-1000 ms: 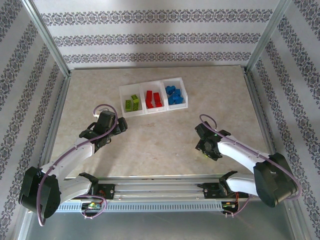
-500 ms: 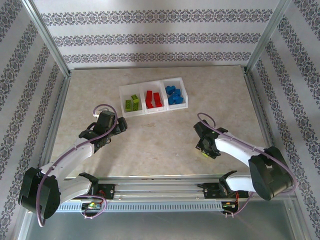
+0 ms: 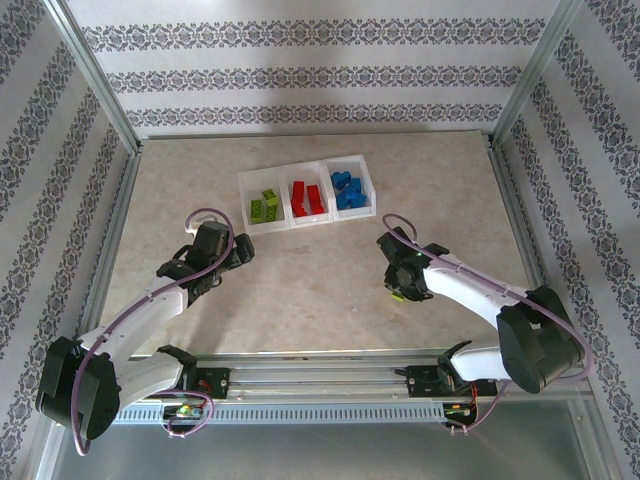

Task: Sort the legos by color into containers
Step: Pick up the lego from the bottom-right of the table, then place the lego in the container.

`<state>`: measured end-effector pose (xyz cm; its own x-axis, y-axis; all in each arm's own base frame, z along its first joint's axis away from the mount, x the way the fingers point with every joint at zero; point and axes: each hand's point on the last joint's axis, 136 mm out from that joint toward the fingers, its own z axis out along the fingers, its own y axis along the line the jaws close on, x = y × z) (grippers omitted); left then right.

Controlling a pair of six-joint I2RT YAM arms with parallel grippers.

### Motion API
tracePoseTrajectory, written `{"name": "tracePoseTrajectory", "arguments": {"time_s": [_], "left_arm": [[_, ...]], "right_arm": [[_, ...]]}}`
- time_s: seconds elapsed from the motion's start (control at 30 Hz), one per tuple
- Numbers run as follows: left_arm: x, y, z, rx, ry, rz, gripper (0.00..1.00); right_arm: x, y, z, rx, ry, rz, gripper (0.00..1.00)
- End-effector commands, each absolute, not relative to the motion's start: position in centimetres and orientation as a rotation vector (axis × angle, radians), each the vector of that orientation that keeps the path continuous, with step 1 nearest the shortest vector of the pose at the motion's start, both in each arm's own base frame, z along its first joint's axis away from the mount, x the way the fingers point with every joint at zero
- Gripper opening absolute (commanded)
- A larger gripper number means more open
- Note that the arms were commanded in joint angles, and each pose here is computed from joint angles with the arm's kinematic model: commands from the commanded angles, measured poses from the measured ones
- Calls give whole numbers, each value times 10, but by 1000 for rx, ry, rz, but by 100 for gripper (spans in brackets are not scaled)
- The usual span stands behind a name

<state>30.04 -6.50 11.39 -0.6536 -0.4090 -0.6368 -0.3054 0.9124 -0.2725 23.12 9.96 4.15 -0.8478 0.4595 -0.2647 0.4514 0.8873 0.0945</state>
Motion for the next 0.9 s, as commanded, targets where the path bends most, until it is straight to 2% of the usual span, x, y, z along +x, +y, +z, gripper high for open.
{"name": "tracePoseTrajectory", "arguments": {"time_s": [0.0,0.23,0.6,0.87], "left_arm": [[301,-58,118,-528,2303,-166,100],[299,-56,118,-529,2303,-153,100],[287,-44,118,-566,2294,-113,100],[282,-41,117,-586,2294,-113,100]], "right_arm": [[241,110,58,569,2762,1,28],[272,166,97,323,2709,92,28],[346,301,164,-70,2579,296,29],[393,376,177,-208,2529,426,31]]}}
